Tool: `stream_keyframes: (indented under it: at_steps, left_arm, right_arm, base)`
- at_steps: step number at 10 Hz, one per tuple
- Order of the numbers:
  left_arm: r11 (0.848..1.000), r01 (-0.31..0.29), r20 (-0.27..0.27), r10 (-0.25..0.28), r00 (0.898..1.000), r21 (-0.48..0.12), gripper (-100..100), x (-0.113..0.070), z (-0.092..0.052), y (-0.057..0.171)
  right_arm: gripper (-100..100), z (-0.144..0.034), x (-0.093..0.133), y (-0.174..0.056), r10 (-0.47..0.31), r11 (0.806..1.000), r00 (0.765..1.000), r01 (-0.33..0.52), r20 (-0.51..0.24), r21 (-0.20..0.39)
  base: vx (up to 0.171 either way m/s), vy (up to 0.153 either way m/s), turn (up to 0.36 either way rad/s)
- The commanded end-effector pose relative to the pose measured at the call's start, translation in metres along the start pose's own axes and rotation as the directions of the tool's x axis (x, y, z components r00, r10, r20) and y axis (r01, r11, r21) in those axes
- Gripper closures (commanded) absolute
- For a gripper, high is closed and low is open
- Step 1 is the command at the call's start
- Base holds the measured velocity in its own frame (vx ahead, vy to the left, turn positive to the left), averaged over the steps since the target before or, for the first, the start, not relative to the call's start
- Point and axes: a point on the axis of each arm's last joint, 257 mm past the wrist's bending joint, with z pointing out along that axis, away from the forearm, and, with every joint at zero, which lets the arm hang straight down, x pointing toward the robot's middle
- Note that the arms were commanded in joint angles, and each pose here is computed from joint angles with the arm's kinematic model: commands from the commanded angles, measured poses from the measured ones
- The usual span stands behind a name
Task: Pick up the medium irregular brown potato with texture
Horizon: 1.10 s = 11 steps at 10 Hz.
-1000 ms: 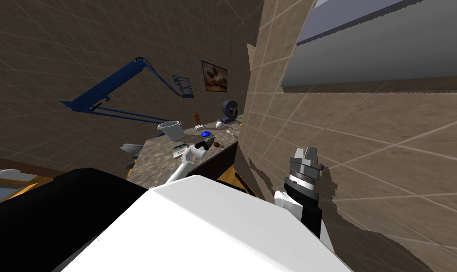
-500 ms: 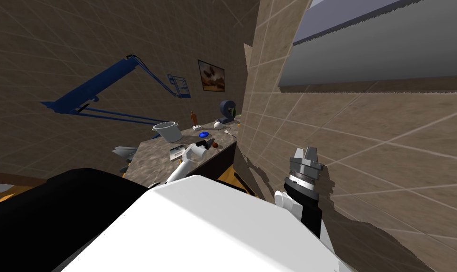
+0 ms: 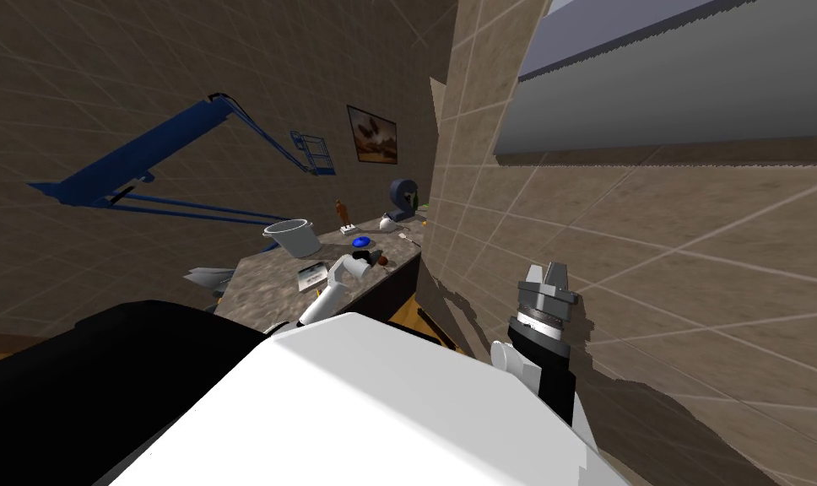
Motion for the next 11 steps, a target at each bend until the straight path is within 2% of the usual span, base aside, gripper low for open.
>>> stream_keyframes:
  at_steps: [1,5,6,7,8,10,11]
  left_arm:
    - [0.999,-0.013,-0.011,0.012,1.000,-0.047,-100,0.000,0.002,0.009]
    - [0.991,-0.039,-0.038,0.034,0.999,-0.129,-100,0.005,0.005,0.026]
    - [0.993,-0.034,-0.032,0.030,0.999,-0.114,-100,0.005,0.004,0.024]
    - [0.992,-0.035,-0.034,0.032,0.999,-0.118,0,0.005,0.004,0.025]
    - [0.992,-0.030,-0.029,0.027,0.999,-0.121,-100,0.005,0.010,0.029]
    - [0.992,-0.024,-0.023,0.022,0.999,-0.124,-100,0.006,0.018,0.034]
    - [0.992,-0.026,-0.025,0.023,0.999,-0.124,-100,0.006,0.016,0.033]
  right_arm:
    - [0,0.000,0.000,0.000,0.000,1.000,1.000,0.000,0.000,0.000]
    - [0,0.000,0.000,0.000,0.000,1.000,1.000,0.000,0.000,0.000]
    - [0,0.000,0.000,0.000,0.000,1.000,1.000,0.000,0.000,0.000]
    - [0,0.000,0.000,0.000,0.000,1.000,1.000,0.000,0.000,0.000]
    - [0,0.000,0.000,0.000,0.000,1.000,1.000,0.000,0.000,0.000]
    - [0,0.000,0.000,0.000,0.000,1.000,1.000,0.000,0.000,0.000]
    - [0,0.000,0.000,0.000,0.000,1.000,1.000,0.000,0.000,0.000]
  base:
    - [0.012,0.014,-0.104]
    - [0.014,0.017,-0.089]
    - [0.007,0.008,-0.022]
    - [0.000,0.000,0.000]
    - [0.014,0.010,-0.054]
    - [0.025,0.021,-0.057]
    - [0.011,0.008,-0.007]
